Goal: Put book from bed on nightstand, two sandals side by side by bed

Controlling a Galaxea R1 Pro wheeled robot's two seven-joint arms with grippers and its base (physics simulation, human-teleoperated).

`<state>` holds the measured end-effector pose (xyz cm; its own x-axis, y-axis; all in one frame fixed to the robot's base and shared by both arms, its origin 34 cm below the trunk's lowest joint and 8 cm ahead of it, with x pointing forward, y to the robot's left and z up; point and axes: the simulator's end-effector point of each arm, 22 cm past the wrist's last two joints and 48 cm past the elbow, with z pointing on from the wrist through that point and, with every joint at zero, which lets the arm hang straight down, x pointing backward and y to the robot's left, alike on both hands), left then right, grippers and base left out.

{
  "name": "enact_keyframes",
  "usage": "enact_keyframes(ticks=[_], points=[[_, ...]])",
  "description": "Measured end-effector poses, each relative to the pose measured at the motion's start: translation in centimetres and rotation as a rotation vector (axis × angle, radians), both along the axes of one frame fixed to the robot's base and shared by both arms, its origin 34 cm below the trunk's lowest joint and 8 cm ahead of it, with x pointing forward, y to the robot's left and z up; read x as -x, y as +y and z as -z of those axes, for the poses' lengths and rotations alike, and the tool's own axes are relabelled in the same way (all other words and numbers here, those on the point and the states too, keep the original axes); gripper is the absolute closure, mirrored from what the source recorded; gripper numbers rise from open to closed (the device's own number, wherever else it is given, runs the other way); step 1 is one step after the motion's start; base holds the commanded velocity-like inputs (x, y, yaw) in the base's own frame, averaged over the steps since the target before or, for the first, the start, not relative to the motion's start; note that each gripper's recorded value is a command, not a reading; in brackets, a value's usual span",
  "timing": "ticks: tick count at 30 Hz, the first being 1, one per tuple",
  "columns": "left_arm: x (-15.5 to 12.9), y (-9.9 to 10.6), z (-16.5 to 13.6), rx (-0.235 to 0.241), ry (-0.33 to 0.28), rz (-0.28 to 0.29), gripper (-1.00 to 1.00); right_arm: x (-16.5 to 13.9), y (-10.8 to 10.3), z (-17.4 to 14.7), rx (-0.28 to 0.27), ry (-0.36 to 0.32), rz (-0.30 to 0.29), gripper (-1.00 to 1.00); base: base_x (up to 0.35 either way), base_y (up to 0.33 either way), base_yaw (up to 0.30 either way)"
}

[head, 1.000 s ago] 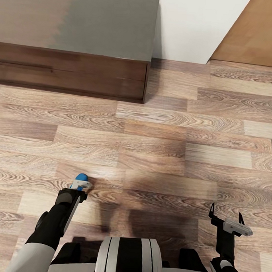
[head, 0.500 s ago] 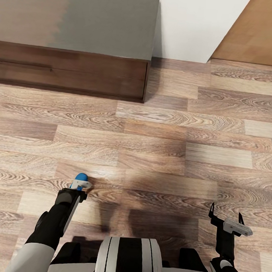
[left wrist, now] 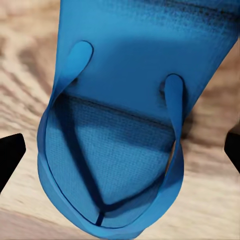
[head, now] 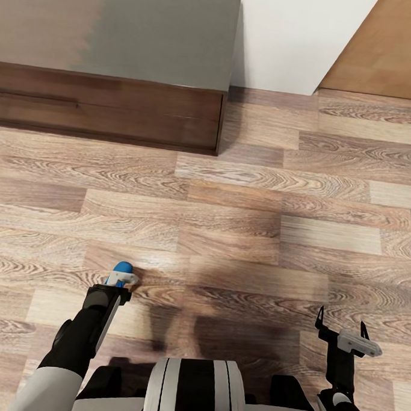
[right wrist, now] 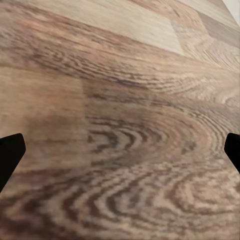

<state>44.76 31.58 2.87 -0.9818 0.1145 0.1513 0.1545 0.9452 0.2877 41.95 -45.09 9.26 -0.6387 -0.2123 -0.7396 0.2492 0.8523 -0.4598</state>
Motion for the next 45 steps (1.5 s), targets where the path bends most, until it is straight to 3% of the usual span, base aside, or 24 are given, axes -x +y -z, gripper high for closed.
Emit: enact_keyframes(ticks=[9, 10, 45], points=[[-0.3, 0.0, 0.0, 0.002, -0.015, 0.002, -1.00, 0.0, 0.0, 0.0, 0.000, 0.000, 0.000, -1.00, 0.000, 0.000, 0.000], [-0.3, 0.0, 0.0, 0.002, -0.015, 0.002, 1.00, 0.0, 0.0, 0.0, 0.000, 0.000, 0.000, -1.00, 0.000, 0.000, 0.000], [-1.2, -0.1, -0.7, 0.000, -0.036, 0.003, 1.00, -0.8, 0.0, -0.7, -0.001, -0.020, 0.000, -1.00, 0.000, 0.000, 0.000]])
